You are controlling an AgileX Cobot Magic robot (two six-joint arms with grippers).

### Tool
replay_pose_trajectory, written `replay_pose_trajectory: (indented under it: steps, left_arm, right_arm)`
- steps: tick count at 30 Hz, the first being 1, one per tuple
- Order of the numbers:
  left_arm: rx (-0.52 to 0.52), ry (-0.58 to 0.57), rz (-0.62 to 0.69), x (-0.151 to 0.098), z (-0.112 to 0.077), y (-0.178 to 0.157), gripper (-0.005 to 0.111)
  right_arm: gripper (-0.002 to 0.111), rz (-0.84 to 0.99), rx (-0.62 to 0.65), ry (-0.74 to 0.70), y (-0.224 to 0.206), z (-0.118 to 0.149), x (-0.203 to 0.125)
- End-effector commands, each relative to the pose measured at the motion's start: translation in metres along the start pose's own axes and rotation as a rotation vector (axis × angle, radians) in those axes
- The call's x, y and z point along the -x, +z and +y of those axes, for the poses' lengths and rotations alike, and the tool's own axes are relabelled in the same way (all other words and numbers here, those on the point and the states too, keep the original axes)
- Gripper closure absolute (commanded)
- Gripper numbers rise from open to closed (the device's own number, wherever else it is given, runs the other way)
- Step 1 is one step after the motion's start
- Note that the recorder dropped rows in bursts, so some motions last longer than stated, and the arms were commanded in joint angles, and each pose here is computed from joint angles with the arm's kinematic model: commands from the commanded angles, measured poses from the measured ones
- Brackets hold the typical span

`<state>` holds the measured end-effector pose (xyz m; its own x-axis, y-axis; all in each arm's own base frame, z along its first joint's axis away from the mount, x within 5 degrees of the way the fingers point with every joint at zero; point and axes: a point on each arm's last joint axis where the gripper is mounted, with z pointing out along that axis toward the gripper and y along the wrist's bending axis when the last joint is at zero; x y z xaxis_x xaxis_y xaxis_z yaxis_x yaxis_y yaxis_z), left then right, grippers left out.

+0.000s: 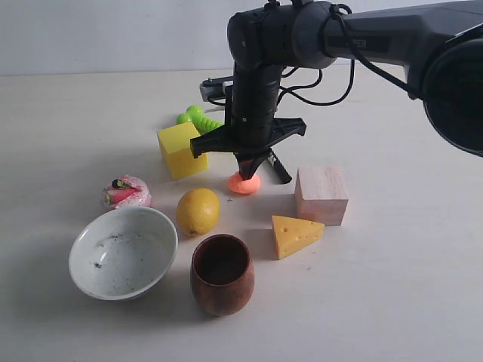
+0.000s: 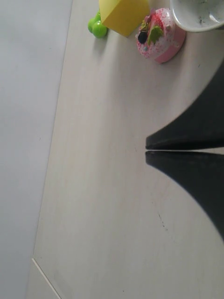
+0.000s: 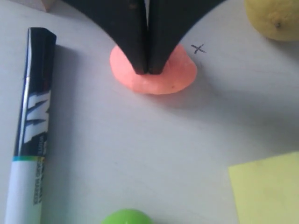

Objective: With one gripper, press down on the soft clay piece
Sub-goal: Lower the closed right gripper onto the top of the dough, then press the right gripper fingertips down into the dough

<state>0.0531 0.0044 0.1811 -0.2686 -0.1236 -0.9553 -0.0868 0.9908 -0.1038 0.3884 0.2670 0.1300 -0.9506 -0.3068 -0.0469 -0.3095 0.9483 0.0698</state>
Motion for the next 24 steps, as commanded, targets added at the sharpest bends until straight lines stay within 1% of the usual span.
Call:
replay_pose_trajectory:
  steps: [1,16,24]
  left_arm:
    - [-0.002,0.000,-0.006,-0.001,0.000,0.000,0.103]
    - [-0.002,0.000,-0.006,-0.001,0.000,0.000,0.103]
    - [-0.002,0.000,-0.006,-0.001,0.000,0.000,0.103]
  right_arm:
    - [0.108,0.010,0.008,-0.002,0.009,0.002,0.001]
    - [0.108,0.147,-0.003,0.014,0.038,0.000,-0.009]
    - [0.108,0.164,0.007,-0.025,0.041,0.013,-0.014]
